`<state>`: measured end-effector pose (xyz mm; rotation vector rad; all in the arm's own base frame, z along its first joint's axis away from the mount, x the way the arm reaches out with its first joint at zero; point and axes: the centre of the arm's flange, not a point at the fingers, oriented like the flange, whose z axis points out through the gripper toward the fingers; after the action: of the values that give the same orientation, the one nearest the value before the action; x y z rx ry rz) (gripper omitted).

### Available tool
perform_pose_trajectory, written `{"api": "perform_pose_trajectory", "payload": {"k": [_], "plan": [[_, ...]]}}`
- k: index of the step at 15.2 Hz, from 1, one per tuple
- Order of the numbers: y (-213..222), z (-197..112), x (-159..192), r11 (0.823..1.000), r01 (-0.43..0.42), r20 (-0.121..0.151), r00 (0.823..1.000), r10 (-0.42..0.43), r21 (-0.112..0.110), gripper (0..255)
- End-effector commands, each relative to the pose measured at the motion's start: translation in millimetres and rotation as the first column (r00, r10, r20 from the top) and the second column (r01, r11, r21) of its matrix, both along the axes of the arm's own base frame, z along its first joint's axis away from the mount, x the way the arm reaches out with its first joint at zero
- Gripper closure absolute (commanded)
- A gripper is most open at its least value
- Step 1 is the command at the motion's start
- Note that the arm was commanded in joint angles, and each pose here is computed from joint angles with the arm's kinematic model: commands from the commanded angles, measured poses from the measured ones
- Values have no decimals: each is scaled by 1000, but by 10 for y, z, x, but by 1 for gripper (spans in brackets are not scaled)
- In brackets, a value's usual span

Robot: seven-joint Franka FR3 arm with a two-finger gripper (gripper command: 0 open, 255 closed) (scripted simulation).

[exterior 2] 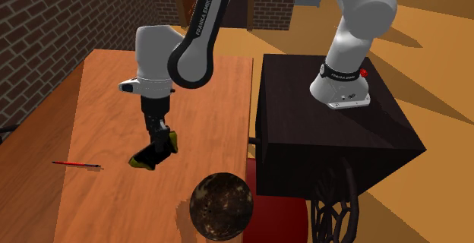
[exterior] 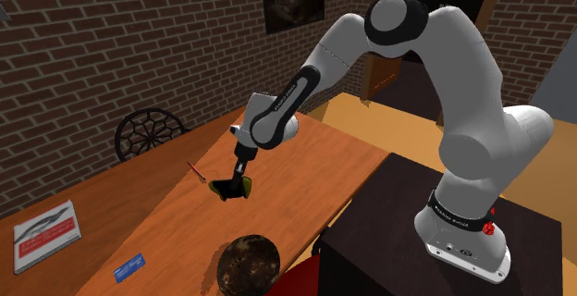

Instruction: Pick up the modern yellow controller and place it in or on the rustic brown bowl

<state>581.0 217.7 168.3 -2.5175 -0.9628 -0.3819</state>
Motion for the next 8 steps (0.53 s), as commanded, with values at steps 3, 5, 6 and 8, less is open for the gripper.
{"api": "perform_pose_trajectory", "payload": {"k": [3, 5, 6, 8], "plan": [[-6, 207, -6, 1000, 0, 0, 1000, 0, 0, 255], [68, 239, -115, 1000, 0, 0, 1000, 0, 0, 255], [142, 242, -225, 1000, 0, 0, 1000, 0, 0, 255], [289, 247, -443, 1000, 0, 0, 1000, 0, 0, 255]]}}
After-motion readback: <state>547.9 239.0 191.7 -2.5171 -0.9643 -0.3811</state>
